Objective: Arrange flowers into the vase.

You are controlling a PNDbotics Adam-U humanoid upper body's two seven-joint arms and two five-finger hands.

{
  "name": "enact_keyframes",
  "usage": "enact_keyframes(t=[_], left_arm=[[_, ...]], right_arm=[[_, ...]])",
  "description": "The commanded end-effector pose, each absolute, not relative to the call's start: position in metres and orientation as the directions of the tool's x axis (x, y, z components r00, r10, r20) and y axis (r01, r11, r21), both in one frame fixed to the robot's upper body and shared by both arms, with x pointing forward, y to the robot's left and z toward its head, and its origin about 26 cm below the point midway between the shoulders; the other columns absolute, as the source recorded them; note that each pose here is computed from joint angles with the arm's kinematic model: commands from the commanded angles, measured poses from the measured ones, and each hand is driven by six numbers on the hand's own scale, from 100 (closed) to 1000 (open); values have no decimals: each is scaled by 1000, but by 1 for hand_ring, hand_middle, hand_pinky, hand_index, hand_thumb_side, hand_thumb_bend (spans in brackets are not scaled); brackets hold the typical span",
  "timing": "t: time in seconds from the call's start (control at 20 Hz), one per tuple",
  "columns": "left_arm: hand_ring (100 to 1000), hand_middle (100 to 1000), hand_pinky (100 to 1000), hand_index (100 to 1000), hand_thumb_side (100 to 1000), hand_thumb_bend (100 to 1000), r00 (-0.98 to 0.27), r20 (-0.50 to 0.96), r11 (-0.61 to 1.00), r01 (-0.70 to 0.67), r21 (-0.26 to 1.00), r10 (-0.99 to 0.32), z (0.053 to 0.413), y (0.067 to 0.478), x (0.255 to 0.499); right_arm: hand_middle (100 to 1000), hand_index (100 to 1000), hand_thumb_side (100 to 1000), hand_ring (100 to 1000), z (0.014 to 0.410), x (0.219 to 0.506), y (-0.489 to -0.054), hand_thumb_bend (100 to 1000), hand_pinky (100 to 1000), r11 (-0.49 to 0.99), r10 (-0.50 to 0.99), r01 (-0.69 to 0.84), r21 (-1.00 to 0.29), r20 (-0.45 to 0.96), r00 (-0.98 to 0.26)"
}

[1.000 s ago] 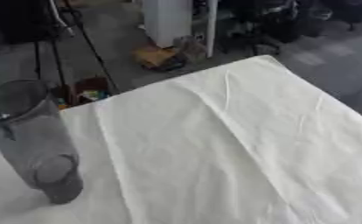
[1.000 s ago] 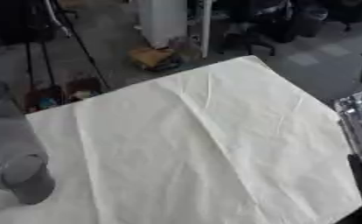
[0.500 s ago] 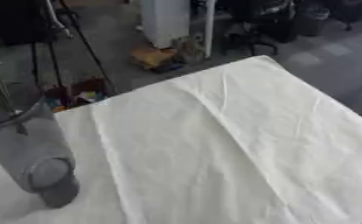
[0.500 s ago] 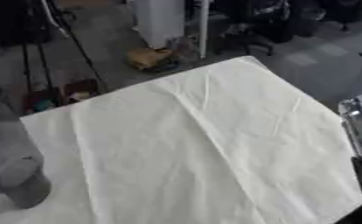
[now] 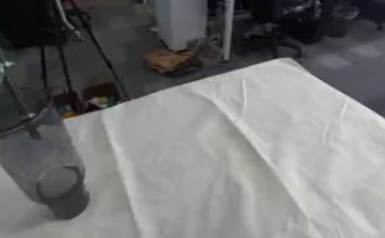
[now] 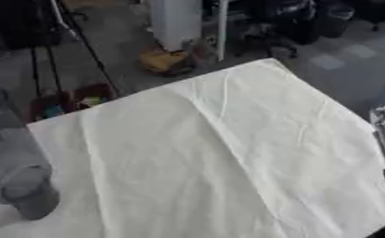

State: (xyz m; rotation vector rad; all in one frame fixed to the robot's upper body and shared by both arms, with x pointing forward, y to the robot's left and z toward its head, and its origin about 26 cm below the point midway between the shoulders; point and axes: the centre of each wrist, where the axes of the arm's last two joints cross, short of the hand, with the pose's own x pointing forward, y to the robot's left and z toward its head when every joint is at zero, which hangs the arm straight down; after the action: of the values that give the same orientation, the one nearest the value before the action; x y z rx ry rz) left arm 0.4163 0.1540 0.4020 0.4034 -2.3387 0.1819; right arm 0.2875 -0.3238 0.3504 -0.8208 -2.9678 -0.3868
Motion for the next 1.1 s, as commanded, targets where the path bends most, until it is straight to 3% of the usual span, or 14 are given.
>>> enact_keyframes(t=[0.05,1.1], left_arm=[[100,100,100,134,619,243,-701,672,937,-349,-30,-239,416,156,411],[100,100,100,139,619,251,-673,684,939,-341,52,-282,394,153,414]], right_arm=[[846,909,1000,890,358,282,-323,100,793,834,497,499,233,74,-865],[844,907,1000,889,356,283,-324,100,792,830,498,501,244,80,-864]])
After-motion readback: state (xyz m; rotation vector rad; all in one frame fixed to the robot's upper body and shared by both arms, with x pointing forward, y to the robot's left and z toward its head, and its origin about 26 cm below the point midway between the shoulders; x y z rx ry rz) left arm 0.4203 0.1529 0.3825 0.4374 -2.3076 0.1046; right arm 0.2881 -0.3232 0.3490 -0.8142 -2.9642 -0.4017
